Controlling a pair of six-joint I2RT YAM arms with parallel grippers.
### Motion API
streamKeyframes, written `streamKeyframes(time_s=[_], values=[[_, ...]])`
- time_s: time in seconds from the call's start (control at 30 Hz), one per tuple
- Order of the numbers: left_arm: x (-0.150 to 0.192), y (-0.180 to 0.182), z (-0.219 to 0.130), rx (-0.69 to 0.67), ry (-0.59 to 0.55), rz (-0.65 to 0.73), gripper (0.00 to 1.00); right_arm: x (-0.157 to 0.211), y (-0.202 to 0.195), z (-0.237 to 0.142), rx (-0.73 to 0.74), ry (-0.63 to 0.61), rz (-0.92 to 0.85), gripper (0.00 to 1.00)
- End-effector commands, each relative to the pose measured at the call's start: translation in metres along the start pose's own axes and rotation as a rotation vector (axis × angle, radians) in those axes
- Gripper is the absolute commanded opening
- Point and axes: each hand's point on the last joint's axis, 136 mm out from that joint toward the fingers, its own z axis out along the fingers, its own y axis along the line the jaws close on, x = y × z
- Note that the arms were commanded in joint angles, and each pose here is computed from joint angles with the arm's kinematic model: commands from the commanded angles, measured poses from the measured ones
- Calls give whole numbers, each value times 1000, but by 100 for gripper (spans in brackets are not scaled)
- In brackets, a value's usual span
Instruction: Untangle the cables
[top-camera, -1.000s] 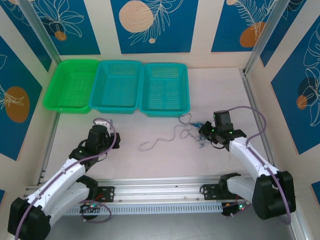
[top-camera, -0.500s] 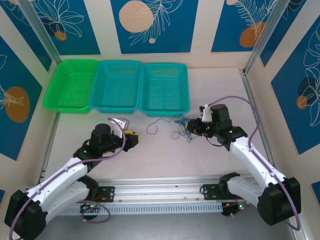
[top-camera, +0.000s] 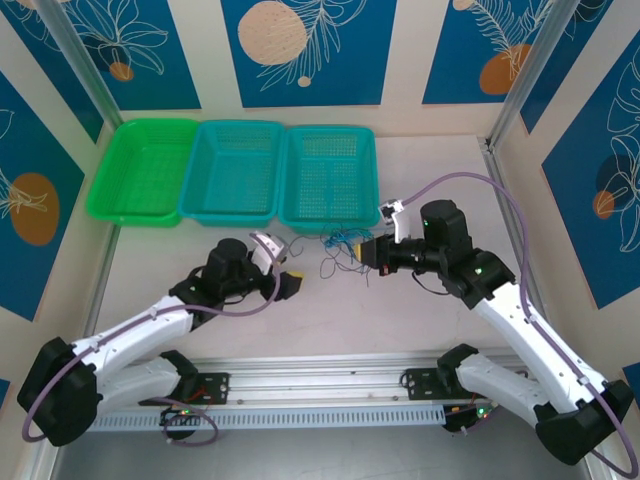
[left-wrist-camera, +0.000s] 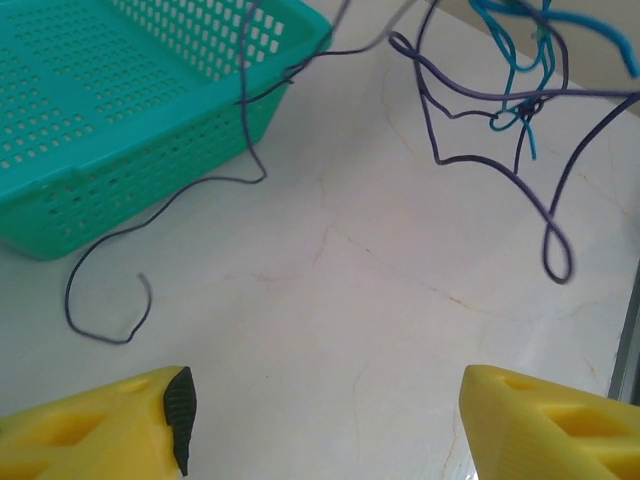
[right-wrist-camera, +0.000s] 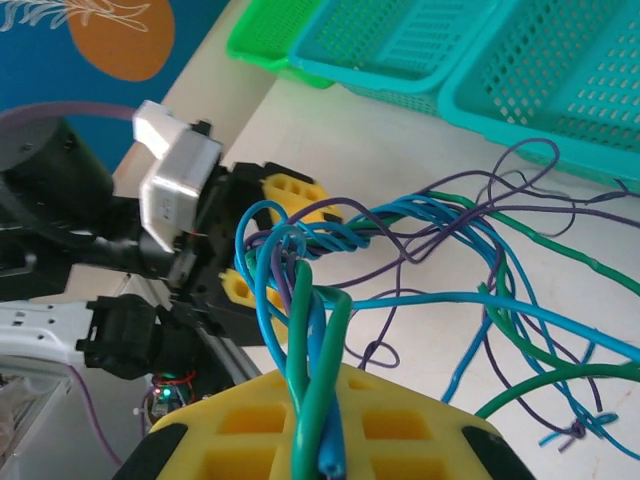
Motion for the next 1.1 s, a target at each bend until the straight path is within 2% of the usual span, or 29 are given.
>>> streamKeyframes(time_s=[0.0, 0.13, 0.3, 0.43, 0.57, 0.63, 0.7, 0.77, 0.97, 1.0, 1.07], values=[[-18, -15, 8, 48, -58, 72, 73, -7, 27, -13, -86, -15, -71, 0], [-24, -16, 23, 30, -63, 50, 76, -9, 40, -17, -133, -19, -109, 0], [-31, 1, 37, -71, -61, 54, 91, -4, 56, -19, -207, 4, -126, 0], [-42, 14, 43, -142, -90, 56, 100, 2, 71, -23, -269, 20, -156, 0], [-50, 27, 48, -213, -77, 52, 98, 3, 81, -26, -303, 18, -178, 0], [-53, 29, 49, -223, -87, 49, 89, 3, 84, -28, -316, 17, -187, 0], [-56, 30, 49, -230, -99, 39, 73, 3, 82, -29, -301, 9, -193, 0], [-55, 29, 49, -223, -92, 25, 52, -2, 64, -26, -190, -23, -175, 0], [-42, 33, 38, -257, -61, -28, 8, -10, 3, -28, 106, -116, -79, 0], [-38, 37, 35, -278, -48, -39, 2, -11, -7, -30, 157, -131, -59, 0], [-30, 43, 27, -318, -28, -58, 0, -13, -38, -38, 309, -174, 8, 0]])
